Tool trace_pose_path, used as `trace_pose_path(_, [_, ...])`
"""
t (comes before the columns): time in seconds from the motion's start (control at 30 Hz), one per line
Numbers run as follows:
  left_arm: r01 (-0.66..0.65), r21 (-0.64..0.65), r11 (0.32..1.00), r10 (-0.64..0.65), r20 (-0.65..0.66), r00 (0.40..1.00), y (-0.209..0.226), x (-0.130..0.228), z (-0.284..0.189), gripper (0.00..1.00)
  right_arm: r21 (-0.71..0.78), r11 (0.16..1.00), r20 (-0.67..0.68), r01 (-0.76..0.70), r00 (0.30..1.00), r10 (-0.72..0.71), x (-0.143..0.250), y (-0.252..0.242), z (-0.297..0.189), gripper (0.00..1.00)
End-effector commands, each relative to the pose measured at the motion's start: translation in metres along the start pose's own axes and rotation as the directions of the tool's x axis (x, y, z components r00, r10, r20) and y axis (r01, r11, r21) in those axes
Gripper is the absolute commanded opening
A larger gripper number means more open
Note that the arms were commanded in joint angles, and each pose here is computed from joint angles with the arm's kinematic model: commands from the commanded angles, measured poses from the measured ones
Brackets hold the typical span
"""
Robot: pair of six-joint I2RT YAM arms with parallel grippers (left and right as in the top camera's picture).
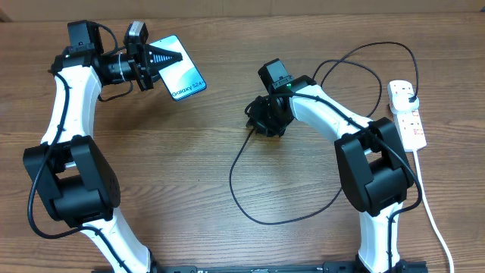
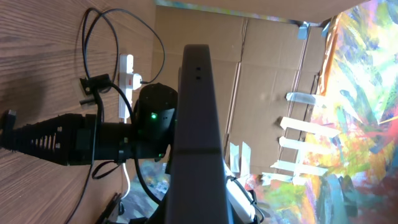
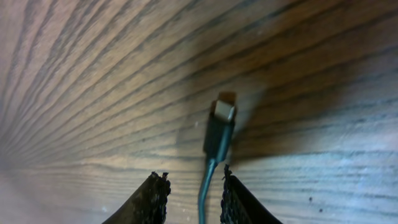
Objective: Plug charger to phone and switch on socket
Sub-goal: 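Lower the right gripper over the black cable's USB-C plug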
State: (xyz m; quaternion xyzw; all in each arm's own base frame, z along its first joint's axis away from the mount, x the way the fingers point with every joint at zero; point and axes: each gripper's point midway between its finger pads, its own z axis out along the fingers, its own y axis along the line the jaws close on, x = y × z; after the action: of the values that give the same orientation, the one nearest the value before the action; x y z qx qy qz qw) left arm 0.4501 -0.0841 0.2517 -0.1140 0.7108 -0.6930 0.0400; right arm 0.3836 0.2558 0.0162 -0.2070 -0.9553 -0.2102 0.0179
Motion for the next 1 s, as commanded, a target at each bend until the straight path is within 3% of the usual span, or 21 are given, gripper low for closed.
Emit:
trace_pose_path(0.0, [-0.036, 0.042, 0.998, 0.038, -0.027, 0.999, -0.014, 0.005, 0.001, 0.04, 0.011, 1.000, 0.046, 0.004, 0.999, -0.004, -0.009, 0.004, 0.000, 0.31])
trace_pose_path(0.5, [-0.036, 0.041, 0.999, 0.038, -0.026, 0.999, -0.013, 0.005, 0.001, 0.04, 0.016, 1.000, 0.071, 0.006, 0.997, -0.008, -0.017, 0.003, 0.006, 0.31])
trace_pose_path(0.97, [-0.033, 0.026, 0.999, 0.033, -0.018, 0.999, -0.011, 0.004, 0.001, 0.04, 0.069, 0.997, 0.011, -0.041, 0.999, 0.041, -0.011, -0.017, 0.036, 0.26])
